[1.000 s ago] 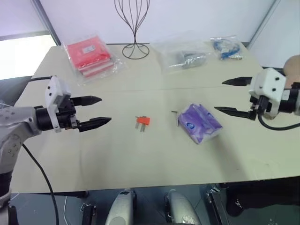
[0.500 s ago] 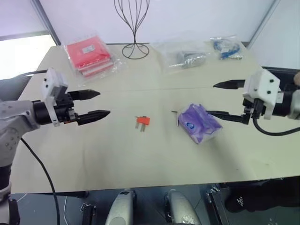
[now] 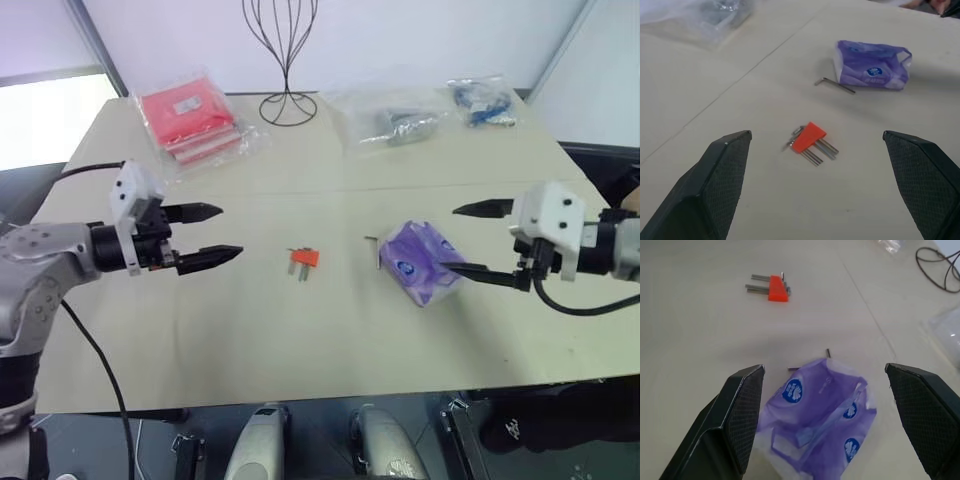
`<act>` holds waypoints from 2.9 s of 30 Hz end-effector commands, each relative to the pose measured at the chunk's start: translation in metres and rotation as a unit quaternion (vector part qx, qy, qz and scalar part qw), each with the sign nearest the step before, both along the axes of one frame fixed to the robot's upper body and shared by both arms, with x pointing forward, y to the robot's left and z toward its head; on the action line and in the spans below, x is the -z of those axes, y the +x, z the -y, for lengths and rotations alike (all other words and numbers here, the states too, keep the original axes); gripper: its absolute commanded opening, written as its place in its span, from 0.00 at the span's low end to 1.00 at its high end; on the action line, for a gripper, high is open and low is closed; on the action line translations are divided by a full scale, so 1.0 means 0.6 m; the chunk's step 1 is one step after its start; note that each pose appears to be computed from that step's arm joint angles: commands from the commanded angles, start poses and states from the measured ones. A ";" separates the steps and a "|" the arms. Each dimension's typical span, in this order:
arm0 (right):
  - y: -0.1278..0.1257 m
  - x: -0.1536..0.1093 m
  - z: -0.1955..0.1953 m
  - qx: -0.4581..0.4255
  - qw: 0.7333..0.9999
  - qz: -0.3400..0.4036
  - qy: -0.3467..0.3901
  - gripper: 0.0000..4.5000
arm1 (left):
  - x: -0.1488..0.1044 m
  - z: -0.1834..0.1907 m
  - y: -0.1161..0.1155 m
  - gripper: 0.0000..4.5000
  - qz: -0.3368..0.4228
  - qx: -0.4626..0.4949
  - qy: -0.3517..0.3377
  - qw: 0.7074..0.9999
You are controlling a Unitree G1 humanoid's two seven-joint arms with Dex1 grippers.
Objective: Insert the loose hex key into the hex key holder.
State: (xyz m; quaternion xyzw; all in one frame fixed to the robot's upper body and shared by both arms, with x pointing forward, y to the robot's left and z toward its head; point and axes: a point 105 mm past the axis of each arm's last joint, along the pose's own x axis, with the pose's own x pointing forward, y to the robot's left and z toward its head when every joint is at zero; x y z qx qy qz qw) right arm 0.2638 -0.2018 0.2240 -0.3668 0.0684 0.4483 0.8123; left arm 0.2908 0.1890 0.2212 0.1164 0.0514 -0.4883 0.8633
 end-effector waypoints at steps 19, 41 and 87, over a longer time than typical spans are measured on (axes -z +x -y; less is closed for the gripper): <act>0.070 0.164 0.009 0.003 0.993 0.007 -0.116 0.89 | 0.000 0.015 -0.016 0.98 0.027 -0.007 0.009 1.000; 0.176 0.033 0.115 0.294 0.932 0.204 -0.053 0.02 | 0.008 0.027 -0.010 1.00 0.040 -0.011 -0.003 0.999; 0.124 0.054 -0.176 0.039 0.994 0.007 0.106 0.99 | 0.030 0.043 0.005 1.00 0.030 -0.003 -0.006 1.000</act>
